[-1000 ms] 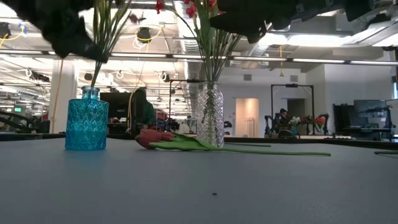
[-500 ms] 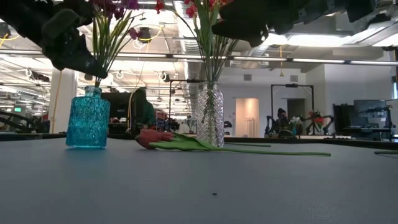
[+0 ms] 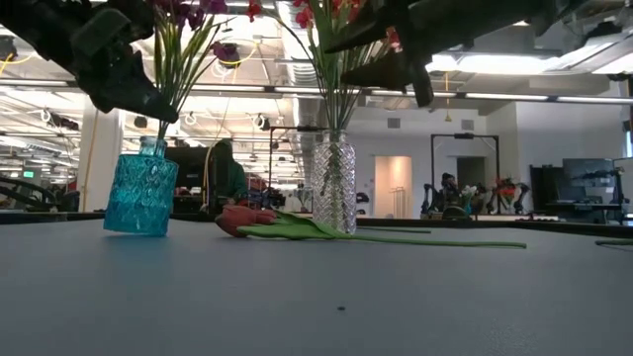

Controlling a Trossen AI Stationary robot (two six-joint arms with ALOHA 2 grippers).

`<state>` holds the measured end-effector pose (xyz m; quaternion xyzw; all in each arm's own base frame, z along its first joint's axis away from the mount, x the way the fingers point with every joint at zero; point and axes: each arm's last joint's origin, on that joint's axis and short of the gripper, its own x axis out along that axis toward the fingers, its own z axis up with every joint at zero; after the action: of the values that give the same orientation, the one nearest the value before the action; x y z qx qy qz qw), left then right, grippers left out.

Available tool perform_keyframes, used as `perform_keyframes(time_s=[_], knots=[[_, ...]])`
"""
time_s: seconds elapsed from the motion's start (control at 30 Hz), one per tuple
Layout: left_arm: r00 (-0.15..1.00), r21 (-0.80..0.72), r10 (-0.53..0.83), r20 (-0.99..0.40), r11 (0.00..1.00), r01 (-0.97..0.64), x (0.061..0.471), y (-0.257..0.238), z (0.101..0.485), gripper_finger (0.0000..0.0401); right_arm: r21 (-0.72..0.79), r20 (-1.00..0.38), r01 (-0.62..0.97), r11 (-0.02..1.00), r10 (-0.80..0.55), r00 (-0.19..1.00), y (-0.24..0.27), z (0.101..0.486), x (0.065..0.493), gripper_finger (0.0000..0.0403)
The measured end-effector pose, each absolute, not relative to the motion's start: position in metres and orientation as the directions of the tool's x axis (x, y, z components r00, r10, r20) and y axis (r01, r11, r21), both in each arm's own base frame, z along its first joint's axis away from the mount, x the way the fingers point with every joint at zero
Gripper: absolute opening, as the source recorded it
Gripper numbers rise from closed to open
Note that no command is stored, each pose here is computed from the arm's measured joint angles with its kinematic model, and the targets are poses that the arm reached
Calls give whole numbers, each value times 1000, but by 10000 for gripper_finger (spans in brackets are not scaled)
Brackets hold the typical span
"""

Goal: Sort flowers into vase by color
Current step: Put the top violet flowers into the blue vase

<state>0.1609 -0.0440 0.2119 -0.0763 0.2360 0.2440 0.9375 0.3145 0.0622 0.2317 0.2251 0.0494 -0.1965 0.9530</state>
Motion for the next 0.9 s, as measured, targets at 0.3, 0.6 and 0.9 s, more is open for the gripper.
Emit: perform_keyframes(time_s=[0.3, 0.6, 0.9], knots=[[769, -31, 421, -481, 868, -495, 161, -44, 212, 6, 400, -188, 421, 814, -377, 907, 54, 231, 316, 255], [769, -26, 422, -480, 870, -493, 161, -44, 212, 6, 391, -199, 426, 816, -377, 905, 53, 230, 316, 255], [768, -29, 422, -481, 868, -496, 161, -44, 212, 34, 391, -199, 426, 816, -377, 905, 53, 230, 316, 255]])
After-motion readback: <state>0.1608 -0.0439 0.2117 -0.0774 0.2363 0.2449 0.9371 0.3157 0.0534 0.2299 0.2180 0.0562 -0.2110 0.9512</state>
